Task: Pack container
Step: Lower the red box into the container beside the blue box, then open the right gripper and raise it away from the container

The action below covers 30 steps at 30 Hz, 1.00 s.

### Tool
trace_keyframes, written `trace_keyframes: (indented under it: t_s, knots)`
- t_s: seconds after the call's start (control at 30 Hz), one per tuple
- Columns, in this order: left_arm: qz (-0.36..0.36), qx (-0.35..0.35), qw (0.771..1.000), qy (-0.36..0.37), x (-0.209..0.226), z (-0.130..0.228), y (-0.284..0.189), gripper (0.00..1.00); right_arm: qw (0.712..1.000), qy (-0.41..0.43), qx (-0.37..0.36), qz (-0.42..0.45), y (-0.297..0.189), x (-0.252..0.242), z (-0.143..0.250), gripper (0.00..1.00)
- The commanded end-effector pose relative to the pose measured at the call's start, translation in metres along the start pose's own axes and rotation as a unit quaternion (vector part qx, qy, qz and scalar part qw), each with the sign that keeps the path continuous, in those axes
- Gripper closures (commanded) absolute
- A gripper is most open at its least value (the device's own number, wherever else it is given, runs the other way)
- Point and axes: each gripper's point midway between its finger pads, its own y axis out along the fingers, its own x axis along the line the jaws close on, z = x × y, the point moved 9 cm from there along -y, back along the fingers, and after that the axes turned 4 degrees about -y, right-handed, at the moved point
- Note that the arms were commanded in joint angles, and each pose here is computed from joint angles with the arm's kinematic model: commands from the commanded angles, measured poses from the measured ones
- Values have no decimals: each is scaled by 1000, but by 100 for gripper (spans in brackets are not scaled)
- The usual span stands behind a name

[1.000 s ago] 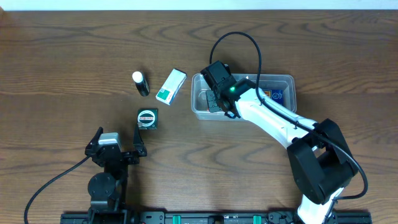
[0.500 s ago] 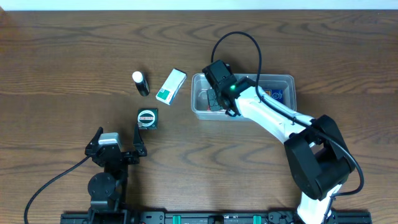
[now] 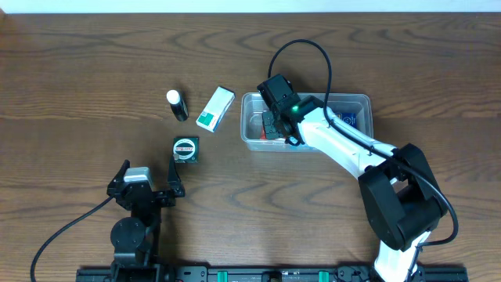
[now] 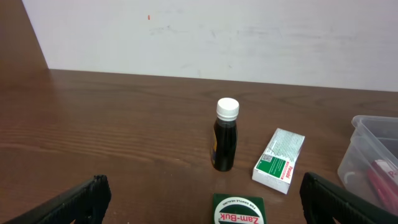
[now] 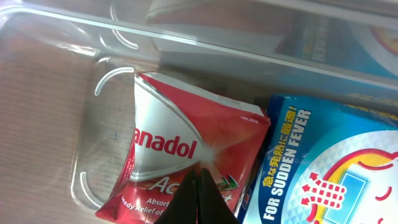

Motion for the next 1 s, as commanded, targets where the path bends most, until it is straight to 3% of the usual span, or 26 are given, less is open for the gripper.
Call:
trace_keyframes:
  t_s: [0.0, 0.47, 0.97]
  knots:
    - [-8, 21, 1000, 5, 3, 14, 2, 2, 1000, 6, 9, -10, 7, 1, -1, 99]
    - [-8, 21, 1000, 5, 3, 14, 2, 2, 994, 57, 35, -83, -18, -13, -28, 99]
    - [-8, 21, 1000, 5, 3, 14, 2, 2, 994, 61, 42, -84, -16, -13, -26, 99]
